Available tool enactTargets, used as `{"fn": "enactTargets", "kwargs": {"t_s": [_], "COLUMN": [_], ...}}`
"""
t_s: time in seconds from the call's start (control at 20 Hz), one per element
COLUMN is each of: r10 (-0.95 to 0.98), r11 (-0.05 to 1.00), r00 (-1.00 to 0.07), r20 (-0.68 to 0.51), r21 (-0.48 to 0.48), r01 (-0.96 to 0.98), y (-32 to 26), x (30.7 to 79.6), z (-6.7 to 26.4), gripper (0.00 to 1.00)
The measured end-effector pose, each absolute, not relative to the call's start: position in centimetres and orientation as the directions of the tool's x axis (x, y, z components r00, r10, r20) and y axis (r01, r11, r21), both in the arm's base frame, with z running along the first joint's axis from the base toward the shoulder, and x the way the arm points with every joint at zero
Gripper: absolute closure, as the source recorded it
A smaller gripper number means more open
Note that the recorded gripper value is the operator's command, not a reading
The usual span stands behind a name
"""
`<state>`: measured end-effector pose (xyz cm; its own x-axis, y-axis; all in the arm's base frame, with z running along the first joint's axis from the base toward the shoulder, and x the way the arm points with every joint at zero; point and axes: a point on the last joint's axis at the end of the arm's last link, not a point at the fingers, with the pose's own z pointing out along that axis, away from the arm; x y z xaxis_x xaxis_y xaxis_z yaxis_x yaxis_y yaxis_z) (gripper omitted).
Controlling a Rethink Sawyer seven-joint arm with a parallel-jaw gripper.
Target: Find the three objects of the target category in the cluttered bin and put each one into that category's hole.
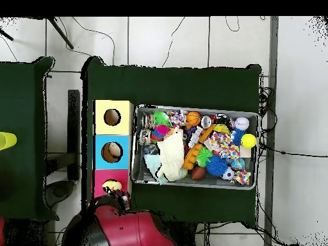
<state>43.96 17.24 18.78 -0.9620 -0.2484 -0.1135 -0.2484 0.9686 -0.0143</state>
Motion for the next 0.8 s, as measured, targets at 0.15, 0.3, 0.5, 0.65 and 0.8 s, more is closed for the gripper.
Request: {"fn": "enactTargets", "kwargs": {"t_s": [0.15,0.3,0.5,0.65,0.8], "r10": [-0.241,-0.248,-0.263,-0.269,-0.282], "r11": [0.971,0.969,0.964,0.962,0.958], "r00": [-0.965,-0.964,-0.96,-0.958,-0.955], "r20": [-0.101,-0.096,-0.097,-0.097,-0.092], "r21": [-0.027,-0.041,-0.062,-0.067,-0.072], "r01": [-0.239,-0.245,-0.258,-0.264,-0.276], "y": [15.8,15.0,14.3,14.5,14.9], "x": [43.8,43.4,42.8,42.7,42.5], "z": [17.7,16.5,14.1,13.1,12.2], "gripper": [1.0,1.0,1.0,1.0,1.0]}}
